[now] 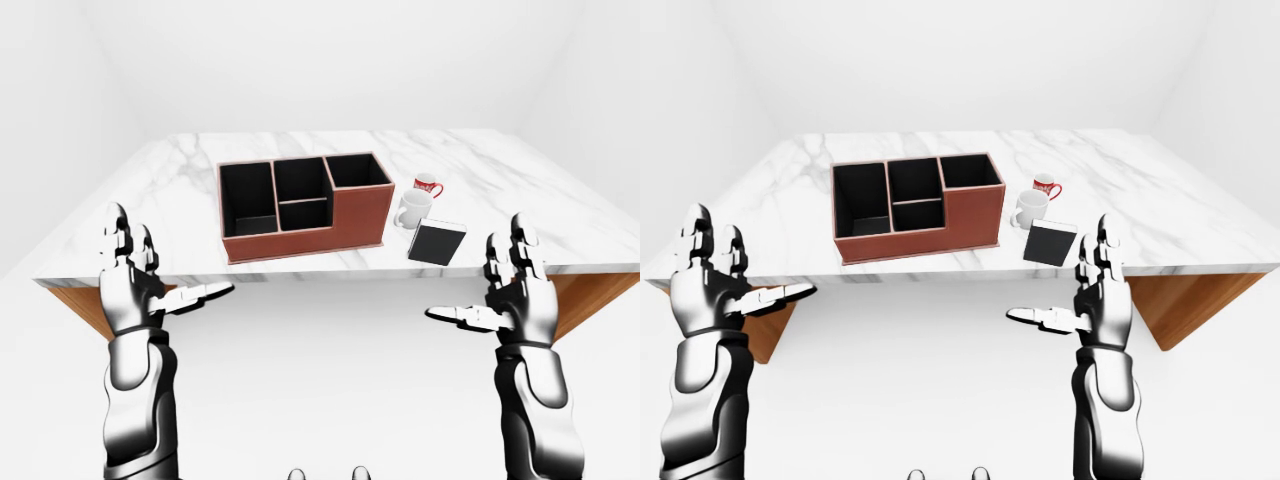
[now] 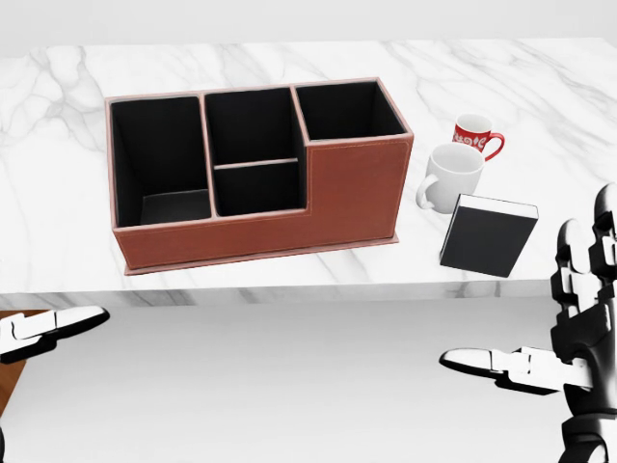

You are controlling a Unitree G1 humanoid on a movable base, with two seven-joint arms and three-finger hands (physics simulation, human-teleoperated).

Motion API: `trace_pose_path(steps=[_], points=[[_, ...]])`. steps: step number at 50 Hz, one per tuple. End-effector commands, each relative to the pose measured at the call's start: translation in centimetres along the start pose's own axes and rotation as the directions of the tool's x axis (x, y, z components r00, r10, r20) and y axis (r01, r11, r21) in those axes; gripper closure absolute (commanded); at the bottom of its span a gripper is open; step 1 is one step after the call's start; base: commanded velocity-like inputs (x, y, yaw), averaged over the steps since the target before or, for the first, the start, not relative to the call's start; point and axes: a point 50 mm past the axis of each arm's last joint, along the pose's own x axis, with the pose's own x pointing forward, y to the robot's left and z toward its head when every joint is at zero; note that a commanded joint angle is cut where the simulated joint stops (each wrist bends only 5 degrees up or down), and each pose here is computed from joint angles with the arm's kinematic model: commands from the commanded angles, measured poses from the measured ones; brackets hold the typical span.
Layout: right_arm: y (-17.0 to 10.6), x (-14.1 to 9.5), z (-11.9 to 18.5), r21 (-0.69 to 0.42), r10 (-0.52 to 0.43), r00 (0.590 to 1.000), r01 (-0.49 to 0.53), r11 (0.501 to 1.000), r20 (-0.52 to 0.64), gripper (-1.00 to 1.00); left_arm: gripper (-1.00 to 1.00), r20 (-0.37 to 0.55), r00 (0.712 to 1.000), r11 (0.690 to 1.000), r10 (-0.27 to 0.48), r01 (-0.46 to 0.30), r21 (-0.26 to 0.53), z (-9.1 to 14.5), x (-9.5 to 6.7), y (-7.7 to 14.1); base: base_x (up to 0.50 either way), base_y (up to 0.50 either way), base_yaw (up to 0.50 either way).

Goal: Pick up the book and place it in the right compartment of the caddy.

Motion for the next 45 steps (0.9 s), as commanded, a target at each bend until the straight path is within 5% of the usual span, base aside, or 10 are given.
trace_pose_path(steps=[1,45], points=[[0.11,-0.08,0.51,0.003,0.014,1.000,-0.014,1.000,0.021,-1.00,-1.00,0.022,0.999,0.999,0.032,-0.032,-0.005,0.54,0.13,0.48,0.00,0.00,0.00],[0.54,-0.29,0.53,0.013,0.049,0.999,-0.050,0.999,0.021,-1.00,-1.00,0.020,0.999,0.999,0.046,-0.046,-0.007,0.52,0.22,0.78,0.28,0.00,0.00]])
